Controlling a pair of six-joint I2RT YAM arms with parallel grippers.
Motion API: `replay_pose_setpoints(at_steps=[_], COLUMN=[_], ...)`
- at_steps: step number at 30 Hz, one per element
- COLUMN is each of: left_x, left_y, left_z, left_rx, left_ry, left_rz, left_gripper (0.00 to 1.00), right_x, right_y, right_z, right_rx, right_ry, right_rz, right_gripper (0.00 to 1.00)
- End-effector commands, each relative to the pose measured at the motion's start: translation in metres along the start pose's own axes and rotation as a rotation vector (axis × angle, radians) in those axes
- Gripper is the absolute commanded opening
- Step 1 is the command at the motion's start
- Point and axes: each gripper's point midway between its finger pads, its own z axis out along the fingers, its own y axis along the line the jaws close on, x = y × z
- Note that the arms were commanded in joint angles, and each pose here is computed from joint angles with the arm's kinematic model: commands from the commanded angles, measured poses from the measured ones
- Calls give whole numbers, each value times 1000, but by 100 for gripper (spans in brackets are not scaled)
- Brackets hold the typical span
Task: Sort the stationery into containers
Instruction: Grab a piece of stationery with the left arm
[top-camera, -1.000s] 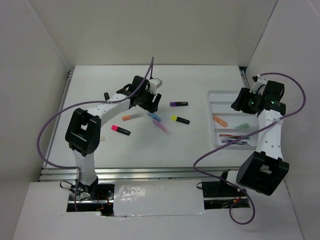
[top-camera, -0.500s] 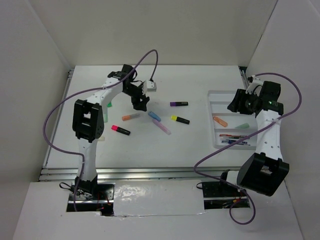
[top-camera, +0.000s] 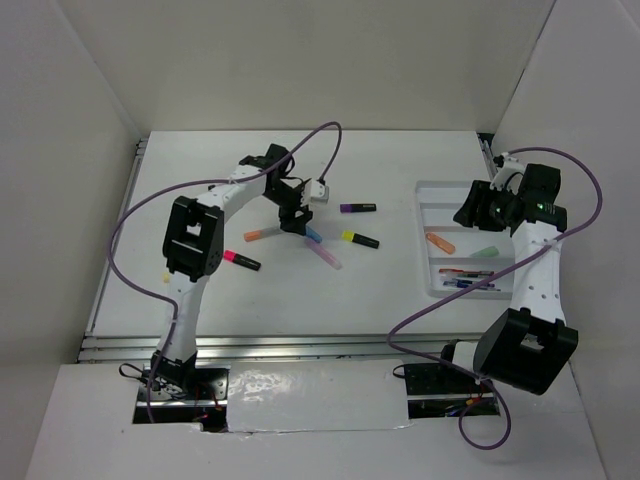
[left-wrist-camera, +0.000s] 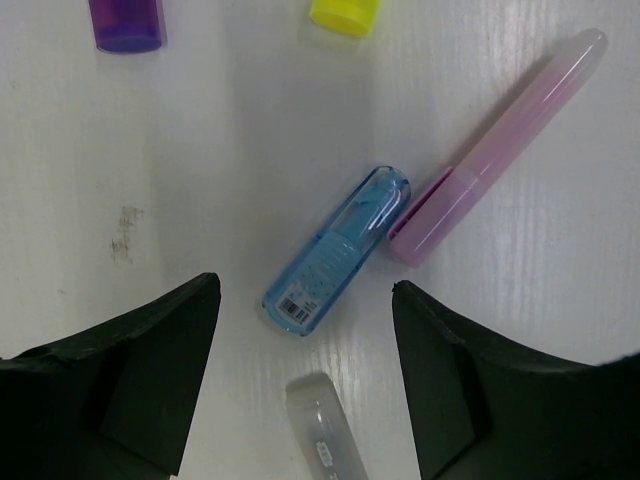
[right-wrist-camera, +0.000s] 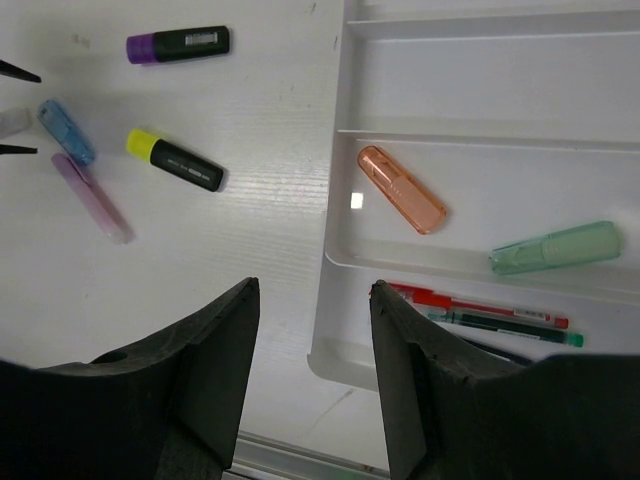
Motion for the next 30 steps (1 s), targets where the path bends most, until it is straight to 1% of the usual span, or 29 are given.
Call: replay_pose_setpoints(at_steps=[1,8,11,14,15,16,17,19,20,21,22,24,25,27,28,30], left_x=[-1,18,27,31,31,31,32,29,29,24,21,11,-5,-18,-45,-69], left_y=[9,-7,-10,-9,-8,-6,-5,5,10,17,24,32,33,24,21,-2], left_z=[14,30,34,35,35,33,32,26,21,15,5,-7,-21,-32,-50,-68], left_rx=[1,53,56,48,41,30,20,-23,-48,-78,-112,-163,-189,-200,-237,-255], left_ry=[-8,69,100,115,116,119,122,121,116,103,96,76,39,-1,-47,-108], left_rz=[81,110,111,104,97,90,76,75,42,43,31,-9,-25,-52,-24,-53], left_gripper=[81,79,74,64,56,51,44,38,32,30,26,22,19,17,16,14], right_x=[0,-3,-4,-5,-5,-4,-5,-7,-8,-9,-10,-11,-11,-8,-8,-3], right_y=[10,14,18,23,26,30,32,38,44,49,58,69,83,96,104,127], right_z=[-8,-10,-11,-13,-14,-14,-15,-17,-17,-18,-18,-18,-17,-14,-13,-9], right_rx=[-28,-44,-52,-66,-71,-82,-85,-96,-113,-122,-147,-184,-225,-272,-300,-383], right_ry=[-9,-13,-16,-22,-24,-22,-25,-38,-41,-48,-54,-62,-59,-50,-50,-26], right_rz=[-23,-30,-38,-54,-59,-67,-70,-86,-95,-103,-107,-109,-105,-98,-73,-37], right_gripper=[55,55,55,55,55,55,55,55,55,55,55,55,55,55,55,56])
